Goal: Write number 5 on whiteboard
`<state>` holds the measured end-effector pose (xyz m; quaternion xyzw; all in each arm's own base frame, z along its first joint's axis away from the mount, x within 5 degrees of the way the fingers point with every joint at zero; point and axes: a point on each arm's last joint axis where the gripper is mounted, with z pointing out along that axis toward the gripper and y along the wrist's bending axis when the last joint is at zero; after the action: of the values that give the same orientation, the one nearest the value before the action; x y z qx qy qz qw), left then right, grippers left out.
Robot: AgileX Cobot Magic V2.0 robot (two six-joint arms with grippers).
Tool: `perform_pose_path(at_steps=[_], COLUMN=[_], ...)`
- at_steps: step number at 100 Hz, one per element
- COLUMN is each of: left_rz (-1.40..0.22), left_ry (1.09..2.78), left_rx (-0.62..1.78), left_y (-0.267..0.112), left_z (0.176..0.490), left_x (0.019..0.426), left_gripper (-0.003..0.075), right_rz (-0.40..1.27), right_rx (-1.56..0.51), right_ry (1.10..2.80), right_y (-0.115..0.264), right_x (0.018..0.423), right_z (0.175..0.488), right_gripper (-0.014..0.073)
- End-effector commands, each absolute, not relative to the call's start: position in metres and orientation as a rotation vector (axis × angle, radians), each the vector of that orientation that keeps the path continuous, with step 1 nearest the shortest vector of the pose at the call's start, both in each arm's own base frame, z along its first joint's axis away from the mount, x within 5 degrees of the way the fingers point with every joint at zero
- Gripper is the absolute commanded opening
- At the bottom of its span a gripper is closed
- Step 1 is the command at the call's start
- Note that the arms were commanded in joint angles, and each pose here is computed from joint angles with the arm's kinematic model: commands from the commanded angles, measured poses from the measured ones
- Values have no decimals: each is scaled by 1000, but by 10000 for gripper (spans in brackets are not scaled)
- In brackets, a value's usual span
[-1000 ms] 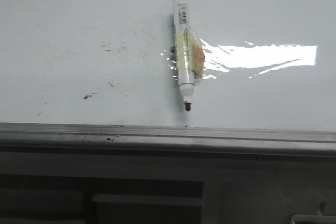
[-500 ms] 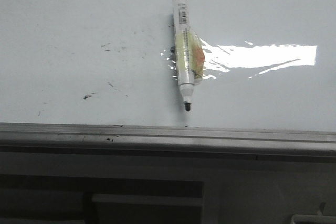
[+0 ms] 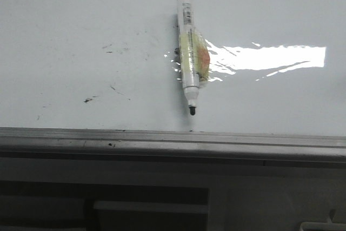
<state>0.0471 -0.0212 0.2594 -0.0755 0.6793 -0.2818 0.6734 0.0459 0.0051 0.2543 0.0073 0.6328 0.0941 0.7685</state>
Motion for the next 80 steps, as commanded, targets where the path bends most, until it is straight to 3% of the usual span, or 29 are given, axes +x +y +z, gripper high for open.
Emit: perform_pose_path(at_steps=[1, 13, 23, 28, 37, 52, 80], left_rz=[-511, -450, -456, -493, -588, -764, -869], left_ry=[1570, 1737, 1858, 1882, 1940, 2002, 1987], left_rx=[-41, 78, 177, 201, 260, 345, 367], left_y=[-23, -30, -38, -43, -58, -89, -157], left_z=[292, 315, 325, 328, 327, 318, 296], left_x=[53, 75, 96, 105, 119, 132, 148], left_gripper=[-20, 17, 181, 292, 388, 388, 388], right_rz=[193, 166, 154, 150, 146, 145, 144], right_rx=[14, -1, -7, -9, -9, -9, -9], right_ry=[1352, 1465, 1542, 1574, 1627, 1663, 1669], right_y=[5, 5, 5, 6, 6, 6, 6], right_x=[44, 50, 54, 56, 59, 62, 63], right_z=[284, 297, 308, 313, 319, 322, 322], right_gripper=[-63, -59, -4, 58, 242, 410, 417])
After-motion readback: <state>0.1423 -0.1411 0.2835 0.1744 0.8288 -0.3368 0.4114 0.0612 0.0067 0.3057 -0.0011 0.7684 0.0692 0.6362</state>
